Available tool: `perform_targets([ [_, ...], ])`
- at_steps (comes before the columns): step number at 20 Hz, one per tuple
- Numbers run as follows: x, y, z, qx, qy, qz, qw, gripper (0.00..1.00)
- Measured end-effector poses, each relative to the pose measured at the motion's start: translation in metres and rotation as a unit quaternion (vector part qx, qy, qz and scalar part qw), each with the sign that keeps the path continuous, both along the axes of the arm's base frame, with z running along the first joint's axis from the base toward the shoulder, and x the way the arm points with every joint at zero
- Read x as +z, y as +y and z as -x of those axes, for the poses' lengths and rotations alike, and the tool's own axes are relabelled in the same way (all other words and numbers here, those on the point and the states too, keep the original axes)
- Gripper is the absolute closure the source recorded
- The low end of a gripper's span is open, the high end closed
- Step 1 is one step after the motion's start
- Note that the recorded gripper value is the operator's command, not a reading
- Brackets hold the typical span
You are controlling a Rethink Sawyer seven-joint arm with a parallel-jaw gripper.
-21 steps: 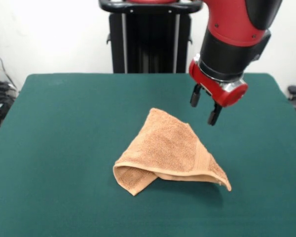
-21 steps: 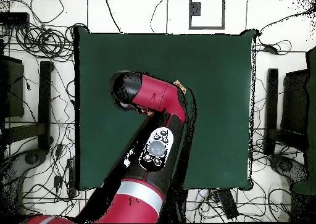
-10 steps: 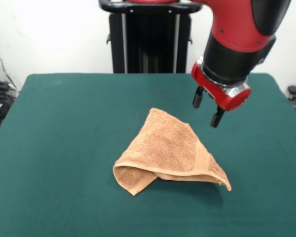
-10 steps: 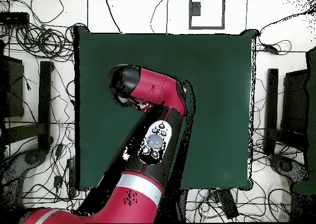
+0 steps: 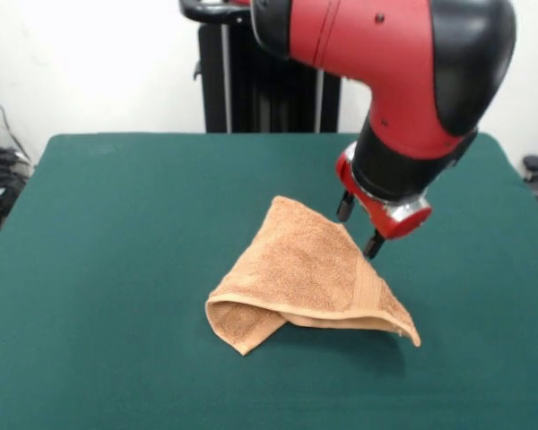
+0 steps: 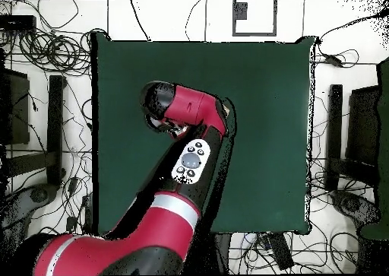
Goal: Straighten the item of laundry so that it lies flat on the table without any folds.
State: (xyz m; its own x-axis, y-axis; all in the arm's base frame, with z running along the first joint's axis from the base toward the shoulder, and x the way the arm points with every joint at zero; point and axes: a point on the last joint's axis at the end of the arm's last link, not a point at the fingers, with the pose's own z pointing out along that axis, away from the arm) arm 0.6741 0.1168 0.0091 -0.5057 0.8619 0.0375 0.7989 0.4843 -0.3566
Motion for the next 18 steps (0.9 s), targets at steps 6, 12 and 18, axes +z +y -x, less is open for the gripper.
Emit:
perform_targets([
  [6,-0.019,-0.001,0.008,-0.005,0.013,0.005,0.9999,0.00],
  [12,-0.027,-0.001,0.010,-0.003,0.018,0.007,0.9998,0.00],
  [18,-0.026,0.001,0.007,-0.002,0.021,0.004,0.9998,0.00],
])
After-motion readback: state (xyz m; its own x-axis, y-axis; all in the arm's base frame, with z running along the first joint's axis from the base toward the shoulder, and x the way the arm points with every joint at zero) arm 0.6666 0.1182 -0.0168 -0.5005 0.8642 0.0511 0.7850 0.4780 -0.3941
